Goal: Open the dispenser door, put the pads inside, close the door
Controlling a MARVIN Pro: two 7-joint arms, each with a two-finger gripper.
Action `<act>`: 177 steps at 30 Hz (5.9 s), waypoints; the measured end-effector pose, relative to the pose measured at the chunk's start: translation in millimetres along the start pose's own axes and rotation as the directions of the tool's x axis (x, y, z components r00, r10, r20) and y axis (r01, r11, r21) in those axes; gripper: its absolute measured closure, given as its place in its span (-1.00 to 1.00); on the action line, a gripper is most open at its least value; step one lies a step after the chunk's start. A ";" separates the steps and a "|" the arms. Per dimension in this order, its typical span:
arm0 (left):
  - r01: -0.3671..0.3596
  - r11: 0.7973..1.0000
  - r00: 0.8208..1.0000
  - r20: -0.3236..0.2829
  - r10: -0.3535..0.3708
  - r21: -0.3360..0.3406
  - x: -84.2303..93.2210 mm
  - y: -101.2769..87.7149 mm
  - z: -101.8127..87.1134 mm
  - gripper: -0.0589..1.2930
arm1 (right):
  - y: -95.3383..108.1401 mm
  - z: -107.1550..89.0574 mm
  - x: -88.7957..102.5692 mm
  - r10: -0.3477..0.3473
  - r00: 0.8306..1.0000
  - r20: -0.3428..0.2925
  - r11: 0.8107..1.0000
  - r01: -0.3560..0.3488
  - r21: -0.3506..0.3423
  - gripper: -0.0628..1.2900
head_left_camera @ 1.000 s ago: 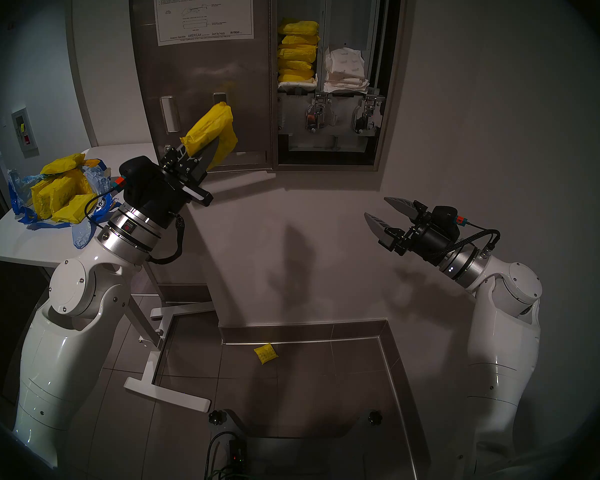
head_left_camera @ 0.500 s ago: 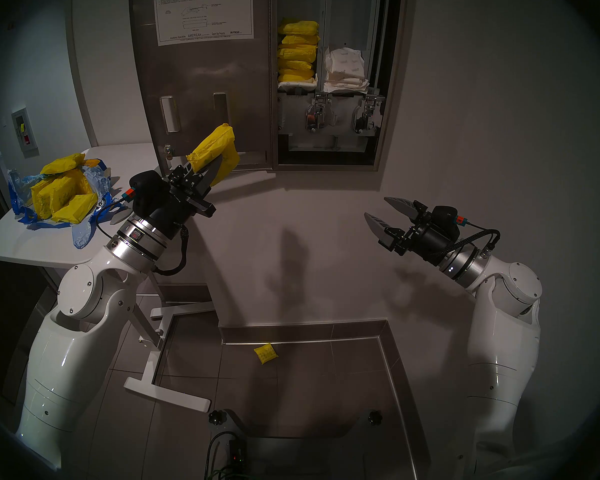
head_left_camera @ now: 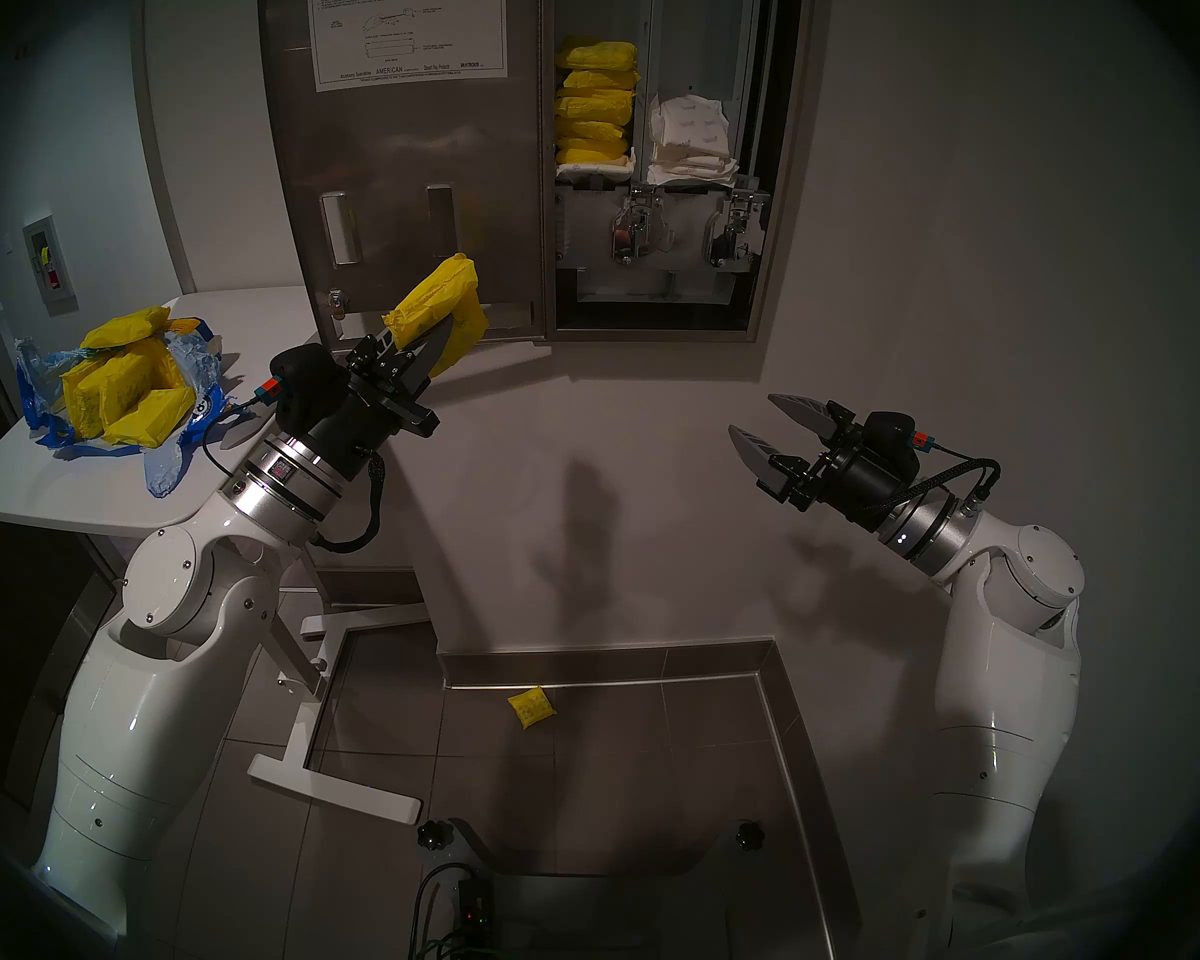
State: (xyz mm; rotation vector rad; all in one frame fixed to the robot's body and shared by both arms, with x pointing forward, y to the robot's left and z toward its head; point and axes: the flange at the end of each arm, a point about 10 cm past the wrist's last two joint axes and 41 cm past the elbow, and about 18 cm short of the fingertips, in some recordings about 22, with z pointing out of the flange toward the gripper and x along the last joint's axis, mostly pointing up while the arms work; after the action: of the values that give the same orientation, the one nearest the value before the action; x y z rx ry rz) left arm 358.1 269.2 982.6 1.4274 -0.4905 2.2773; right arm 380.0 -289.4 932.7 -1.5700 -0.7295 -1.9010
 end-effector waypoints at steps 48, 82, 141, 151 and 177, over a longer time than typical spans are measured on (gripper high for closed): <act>-0.004 1.000 1.000 0.012 0.003 0.004 0.1 -1.2 1.2 0.67 | 0.4 84.7 14.5 -0.101 0.994 0.032 0.987 0.096 0.128 -0.92; 0.070 0.993 0.997 0.038 -0.067 -0.100 -12.4 28.4 9.0 0.67 | 4.6 134.6 52.8 -0.178 0.984 -0.015 0.884 0.167 0.437 -0.92; 0.111 0.970 0.993 0.065 -0.099 -0.217 -43.6 60.9 48.1 0.67 | -3.9 160.7 78.4 -0.149 0.988 -0.041 0.808 0.145 0.571 -0.92; 0.076 0.970 0.996 0.066 -0.063 -0.231 -47.2 53.0 49.9 0.67 | -2.1 160.9 74.6 -0.134 0.991 -0.024 0.811 0.123 0.572 -0.91; 0.090 0.942 0.996 0.054 -0.077 -0.322 -43.5 48.7 48.3 0.70 | 4.0 170.8 62.1 -0.133 0.991 0.000 0.797 0.108 0.594 -0.28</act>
State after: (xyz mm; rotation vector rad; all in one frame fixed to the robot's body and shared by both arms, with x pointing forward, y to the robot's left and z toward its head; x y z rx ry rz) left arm 387.3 197.0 959.4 1.3033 -0.7630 1.9920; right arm 489.1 -174.8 1022.3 -1.1767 -1.3226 -1.5014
